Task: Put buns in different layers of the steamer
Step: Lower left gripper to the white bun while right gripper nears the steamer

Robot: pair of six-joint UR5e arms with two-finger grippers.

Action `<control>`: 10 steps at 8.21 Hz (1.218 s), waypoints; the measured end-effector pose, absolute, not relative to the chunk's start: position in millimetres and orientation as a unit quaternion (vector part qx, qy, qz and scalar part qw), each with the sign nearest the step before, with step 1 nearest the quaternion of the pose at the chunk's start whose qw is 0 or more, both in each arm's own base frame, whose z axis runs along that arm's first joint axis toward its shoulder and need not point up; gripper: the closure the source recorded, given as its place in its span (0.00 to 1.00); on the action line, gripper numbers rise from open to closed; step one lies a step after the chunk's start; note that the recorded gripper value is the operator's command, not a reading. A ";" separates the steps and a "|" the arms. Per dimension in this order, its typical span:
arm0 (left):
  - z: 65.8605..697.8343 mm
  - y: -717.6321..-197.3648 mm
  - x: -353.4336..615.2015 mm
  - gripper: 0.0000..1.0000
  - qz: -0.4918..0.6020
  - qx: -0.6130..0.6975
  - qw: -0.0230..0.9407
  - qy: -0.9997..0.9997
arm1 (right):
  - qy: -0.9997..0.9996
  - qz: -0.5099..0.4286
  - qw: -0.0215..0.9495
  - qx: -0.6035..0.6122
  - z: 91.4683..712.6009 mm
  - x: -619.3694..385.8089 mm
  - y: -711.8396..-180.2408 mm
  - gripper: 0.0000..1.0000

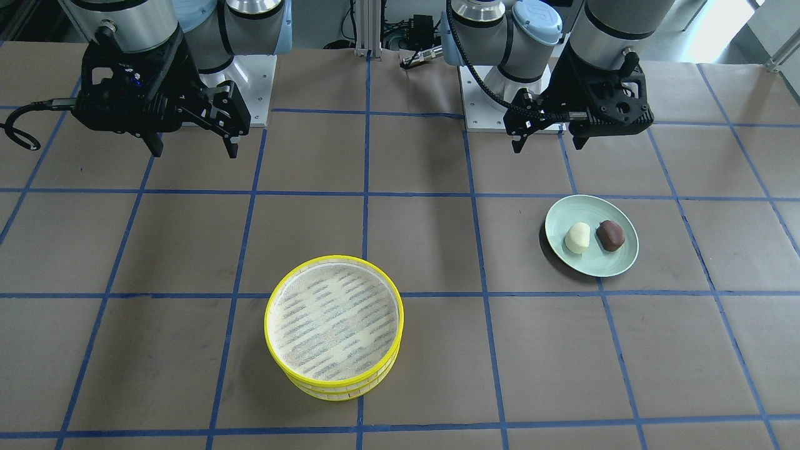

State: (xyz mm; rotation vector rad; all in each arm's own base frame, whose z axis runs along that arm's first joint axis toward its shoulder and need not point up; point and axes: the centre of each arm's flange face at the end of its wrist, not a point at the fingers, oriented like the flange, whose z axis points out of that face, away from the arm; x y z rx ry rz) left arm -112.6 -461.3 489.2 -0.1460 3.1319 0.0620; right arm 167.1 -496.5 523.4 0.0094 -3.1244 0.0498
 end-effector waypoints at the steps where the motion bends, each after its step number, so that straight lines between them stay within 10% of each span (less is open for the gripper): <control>1: 487.6 -461.4 -112.0 0.00 0.021 -0.047 0.004 0.999 | -1.000 0.017 0.008 0.004 523.5 167.1 -496.6 0.00; 10: 396.9 -495.0 -10.7 0.00 0.094 -0.136 0.007 0.986 | -0.999 0.039 0.009 0.007 516.3 166.9 -499.4 0.00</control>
